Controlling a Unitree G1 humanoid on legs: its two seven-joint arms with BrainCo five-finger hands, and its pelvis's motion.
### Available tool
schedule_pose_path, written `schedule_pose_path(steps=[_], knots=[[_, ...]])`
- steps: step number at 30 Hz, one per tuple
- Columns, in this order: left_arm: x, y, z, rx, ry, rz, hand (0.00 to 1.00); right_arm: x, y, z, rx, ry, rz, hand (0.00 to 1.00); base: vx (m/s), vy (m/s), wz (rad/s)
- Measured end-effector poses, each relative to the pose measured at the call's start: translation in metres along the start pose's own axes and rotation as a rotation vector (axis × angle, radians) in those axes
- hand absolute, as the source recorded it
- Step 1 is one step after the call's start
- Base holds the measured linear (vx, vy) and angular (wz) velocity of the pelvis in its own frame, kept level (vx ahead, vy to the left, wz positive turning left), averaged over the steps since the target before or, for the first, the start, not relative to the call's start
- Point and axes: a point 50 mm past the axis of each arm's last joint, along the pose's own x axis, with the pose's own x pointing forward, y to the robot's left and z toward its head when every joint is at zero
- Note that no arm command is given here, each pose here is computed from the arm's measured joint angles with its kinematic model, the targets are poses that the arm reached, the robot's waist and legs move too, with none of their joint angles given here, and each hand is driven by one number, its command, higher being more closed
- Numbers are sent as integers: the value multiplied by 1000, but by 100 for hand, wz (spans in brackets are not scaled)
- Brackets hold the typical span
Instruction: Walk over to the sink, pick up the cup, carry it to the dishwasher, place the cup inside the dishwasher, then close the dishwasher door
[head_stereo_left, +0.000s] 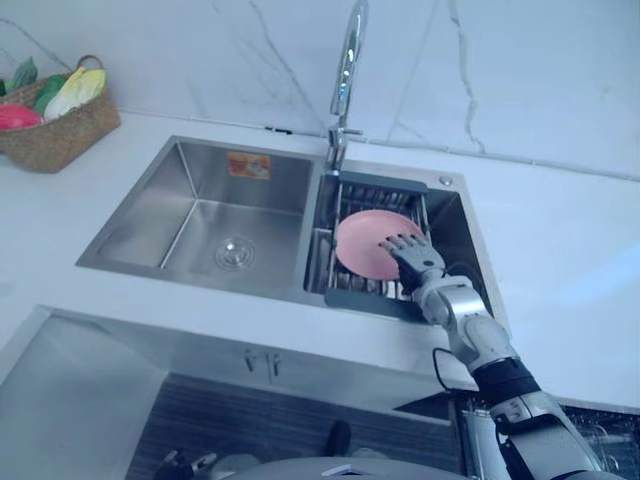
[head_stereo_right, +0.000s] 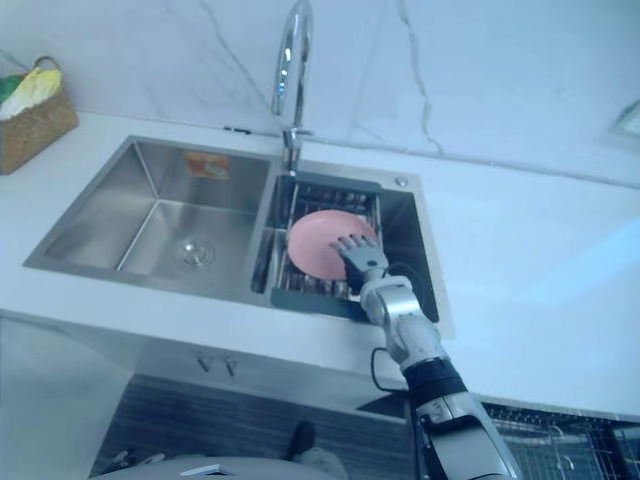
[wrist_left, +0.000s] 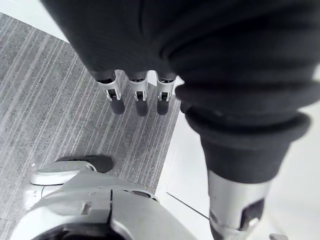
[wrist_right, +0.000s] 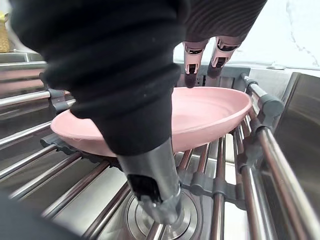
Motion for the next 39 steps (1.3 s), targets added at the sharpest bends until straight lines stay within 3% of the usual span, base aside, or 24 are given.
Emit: schedule_pose_path(steps=[21,32,39], knots=[[-1,4,1,5,-27,33,0,2,-9,9,-8,-76,-69,100,-3,17,0],[-2,6,0,5,-35,53,0,-9,-56,-3,104,-83,-378,100,-1,5,-4],[-2,6,0,6,-49,55,0,-12,-62,-5,155,-100,-401,100,-5,22,-1]])
